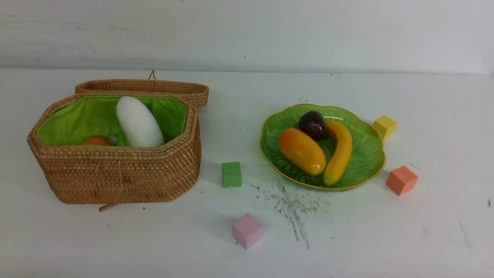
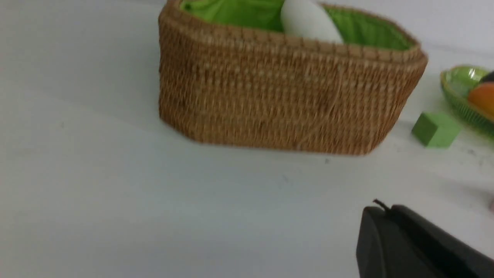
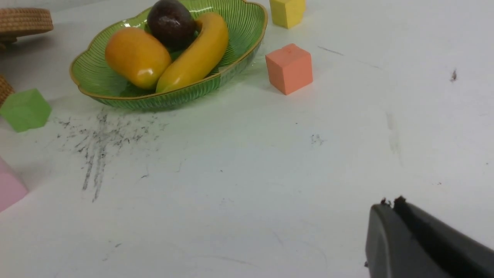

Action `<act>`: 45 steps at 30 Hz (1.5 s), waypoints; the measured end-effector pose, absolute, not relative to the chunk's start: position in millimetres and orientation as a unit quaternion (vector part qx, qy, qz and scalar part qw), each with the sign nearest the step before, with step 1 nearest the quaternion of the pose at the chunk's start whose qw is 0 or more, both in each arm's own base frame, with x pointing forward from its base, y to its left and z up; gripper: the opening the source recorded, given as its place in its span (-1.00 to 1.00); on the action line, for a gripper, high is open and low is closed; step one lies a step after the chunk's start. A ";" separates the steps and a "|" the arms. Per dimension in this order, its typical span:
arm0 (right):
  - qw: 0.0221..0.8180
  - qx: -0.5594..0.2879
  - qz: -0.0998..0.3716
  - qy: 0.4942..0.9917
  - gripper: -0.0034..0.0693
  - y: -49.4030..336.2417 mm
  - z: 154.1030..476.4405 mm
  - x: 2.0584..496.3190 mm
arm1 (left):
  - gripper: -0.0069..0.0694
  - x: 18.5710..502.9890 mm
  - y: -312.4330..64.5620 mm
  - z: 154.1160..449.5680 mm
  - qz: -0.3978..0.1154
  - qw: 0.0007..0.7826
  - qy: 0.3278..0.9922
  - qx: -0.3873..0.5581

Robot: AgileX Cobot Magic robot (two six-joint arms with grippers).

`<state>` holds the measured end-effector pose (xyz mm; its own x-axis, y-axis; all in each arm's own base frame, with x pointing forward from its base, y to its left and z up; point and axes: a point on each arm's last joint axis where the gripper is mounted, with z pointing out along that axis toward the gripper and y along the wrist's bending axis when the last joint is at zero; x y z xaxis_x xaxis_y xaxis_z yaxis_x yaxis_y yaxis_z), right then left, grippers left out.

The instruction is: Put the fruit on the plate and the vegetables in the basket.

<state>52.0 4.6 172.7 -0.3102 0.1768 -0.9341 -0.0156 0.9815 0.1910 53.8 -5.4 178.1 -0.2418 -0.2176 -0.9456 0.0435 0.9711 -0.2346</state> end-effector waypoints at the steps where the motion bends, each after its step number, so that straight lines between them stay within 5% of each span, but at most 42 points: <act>1: 0.585 0.050 0.082 0.805 -0.86 4.6 172.7 52.0 | -0.85 53.5 -5.4 176.9 -0.106 0.610 0.784 -0.056; 45: 0.585 0.050 0.082 0.805 -0.76 4.6 172.7 52.0 | -0.85 52.3 -5.6 170.5 -0.122 0.581 0.800 -0.083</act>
